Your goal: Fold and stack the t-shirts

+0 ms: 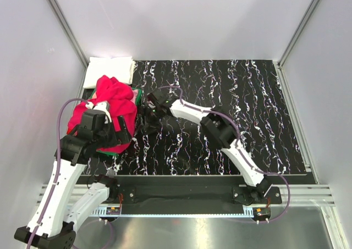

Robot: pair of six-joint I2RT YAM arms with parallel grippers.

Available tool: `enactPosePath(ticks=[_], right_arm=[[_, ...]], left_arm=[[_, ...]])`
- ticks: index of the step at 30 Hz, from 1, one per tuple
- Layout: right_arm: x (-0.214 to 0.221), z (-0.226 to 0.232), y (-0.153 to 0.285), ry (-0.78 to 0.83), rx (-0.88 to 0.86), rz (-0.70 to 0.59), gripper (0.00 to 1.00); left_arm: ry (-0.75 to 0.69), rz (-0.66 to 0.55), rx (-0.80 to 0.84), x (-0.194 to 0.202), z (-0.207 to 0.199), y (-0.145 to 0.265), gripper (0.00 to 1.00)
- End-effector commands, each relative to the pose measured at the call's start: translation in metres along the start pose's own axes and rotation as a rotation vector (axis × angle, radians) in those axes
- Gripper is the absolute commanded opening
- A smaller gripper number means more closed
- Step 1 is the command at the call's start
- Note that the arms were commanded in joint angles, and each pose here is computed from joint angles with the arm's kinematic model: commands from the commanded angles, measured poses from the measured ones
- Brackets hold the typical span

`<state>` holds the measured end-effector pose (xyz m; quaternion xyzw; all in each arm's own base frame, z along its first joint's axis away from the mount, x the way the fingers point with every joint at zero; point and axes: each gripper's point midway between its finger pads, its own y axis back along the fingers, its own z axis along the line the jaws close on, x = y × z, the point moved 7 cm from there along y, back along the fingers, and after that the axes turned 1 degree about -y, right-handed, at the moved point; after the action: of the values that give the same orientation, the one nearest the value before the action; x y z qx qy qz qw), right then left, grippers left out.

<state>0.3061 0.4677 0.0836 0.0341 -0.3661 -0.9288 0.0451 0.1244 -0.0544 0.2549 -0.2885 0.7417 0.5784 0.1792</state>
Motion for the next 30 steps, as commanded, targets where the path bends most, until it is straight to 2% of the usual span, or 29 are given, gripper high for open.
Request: enactPosePath(ticks=[1,4,8,14,19,21,27,30], right_arm=[[0.011,-0.01,0.04,-0.027,0.065,-0.074,0.67],[0.0,-0.036,0.062,-0.145,0.041,-0.137,0.64],[-0.027,-0.044,0.071,-0.153,0.053,-0.184,0.63],[-0.078,-0.015,0.04,-0.108,0.003,-0.189,0.63],[-0.108,0.008,0.001,-0.098,-0.18,-0.255,0.62],[-0.102,0.015,-0.022,-0.136,-0.256,-0.232,0.6],[-0.083,0.065,-0.065,-0.105,-0.522,-0.3,0.52],[-0.076,0.077,-0.075,-0.091,-0.562,-0.345,0.52]], left_arm=[[-0.023,-0.127,-0.05,-0.022,0.003,0.015,0.99],[0.008,-0.18,-0.016,-0.03,-0.002,0.022,0.99],[0.026,-0.208,0.026,-0.03,-0.006,0.026,0.99],[0.024,-0.205,0.019,-0.023,-0.001,0.033,0.99],[0.024,-0.164,0.039,-0.012,-0.001,0.033,0.99],[0.018,-0.156,0.038,-0.009,0.001,0.035,0.99],[-0.003,-0.148,0.004,-0.006,0.006,0.039,0.99],[0.002,-0.147,0.0,-0.006,0.007,0.044,0.99]])
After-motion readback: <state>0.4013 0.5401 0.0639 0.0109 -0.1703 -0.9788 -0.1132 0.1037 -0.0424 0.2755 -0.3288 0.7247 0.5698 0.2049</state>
